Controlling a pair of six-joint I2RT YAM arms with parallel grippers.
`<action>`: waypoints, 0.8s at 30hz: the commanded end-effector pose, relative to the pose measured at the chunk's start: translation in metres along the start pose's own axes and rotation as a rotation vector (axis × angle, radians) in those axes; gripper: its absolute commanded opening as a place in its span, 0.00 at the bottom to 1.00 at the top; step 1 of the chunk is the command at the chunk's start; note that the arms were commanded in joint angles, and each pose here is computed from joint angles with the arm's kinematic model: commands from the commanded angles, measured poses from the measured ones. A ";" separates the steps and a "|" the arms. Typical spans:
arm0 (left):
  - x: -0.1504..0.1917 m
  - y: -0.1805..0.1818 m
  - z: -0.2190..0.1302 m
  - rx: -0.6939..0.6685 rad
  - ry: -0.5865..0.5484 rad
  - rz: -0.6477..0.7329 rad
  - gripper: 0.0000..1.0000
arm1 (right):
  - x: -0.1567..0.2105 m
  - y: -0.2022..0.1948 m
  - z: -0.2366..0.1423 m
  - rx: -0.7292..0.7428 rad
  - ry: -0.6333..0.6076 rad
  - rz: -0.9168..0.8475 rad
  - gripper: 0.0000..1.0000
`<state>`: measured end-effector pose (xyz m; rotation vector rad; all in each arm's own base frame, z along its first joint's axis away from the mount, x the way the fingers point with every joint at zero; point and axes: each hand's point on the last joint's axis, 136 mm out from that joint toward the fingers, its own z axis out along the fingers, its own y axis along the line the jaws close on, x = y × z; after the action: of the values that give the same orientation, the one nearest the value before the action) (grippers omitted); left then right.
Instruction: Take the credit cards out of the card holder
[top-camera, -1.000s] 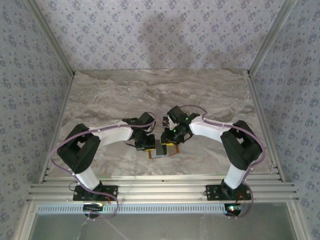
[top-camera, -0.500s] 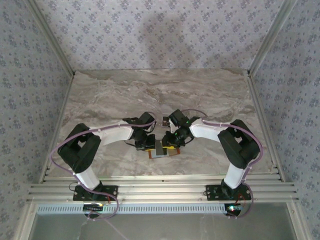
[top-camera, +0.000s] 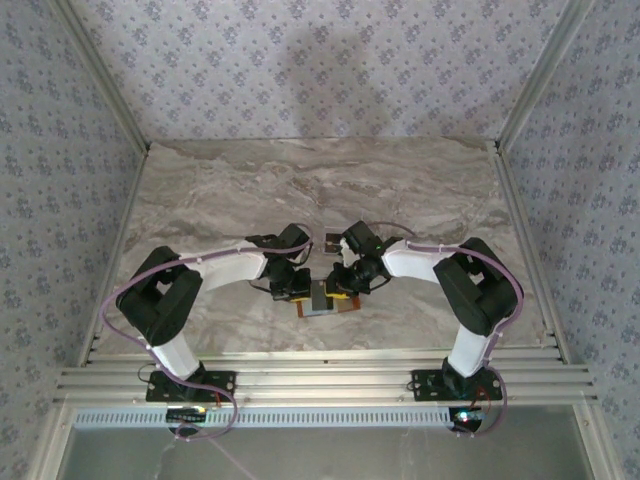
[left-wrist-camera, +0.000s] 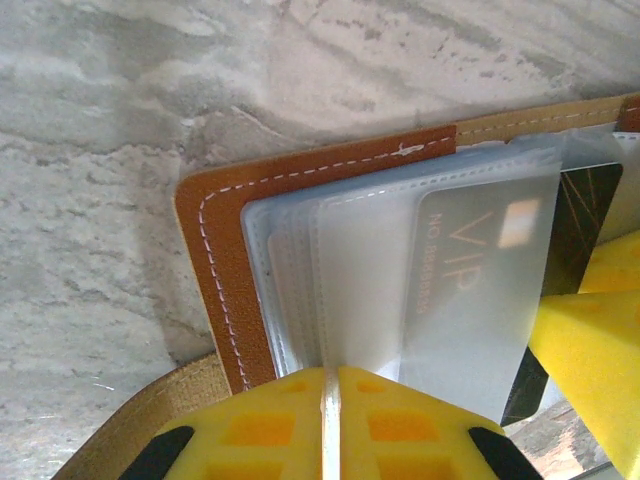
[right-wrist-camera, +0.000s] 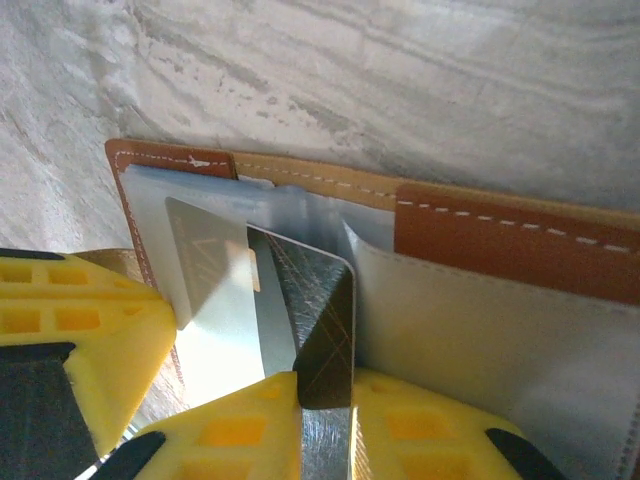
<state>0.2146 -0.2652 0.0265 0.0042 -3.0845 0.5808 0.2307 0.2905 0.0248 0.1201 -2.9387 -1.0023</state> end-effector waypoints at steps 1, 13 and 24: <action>0.010 0.018 0.009 -0.088 0.039 0.005 0.12 | 0.005 -0.014 0.005 0.032 0.014 0.030 0.15; 0.010 0.017 0.007 -0.090 0.039 0.014 0.12 | 0.003 -0.025 -0.005 0.058 -0.008 0.050 0.10; 0.009 0.017 0.007 -0.091 0.040 0.013 0.12 | 0.000 -0.028 -0.023 0.066 -0.030 0.046 0.10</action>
<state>0.2139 -0.2660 0.0271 -0.0131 -3.0845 0.5757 0.2364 0.2752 0.0325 0.0758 -2.9440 -1.0272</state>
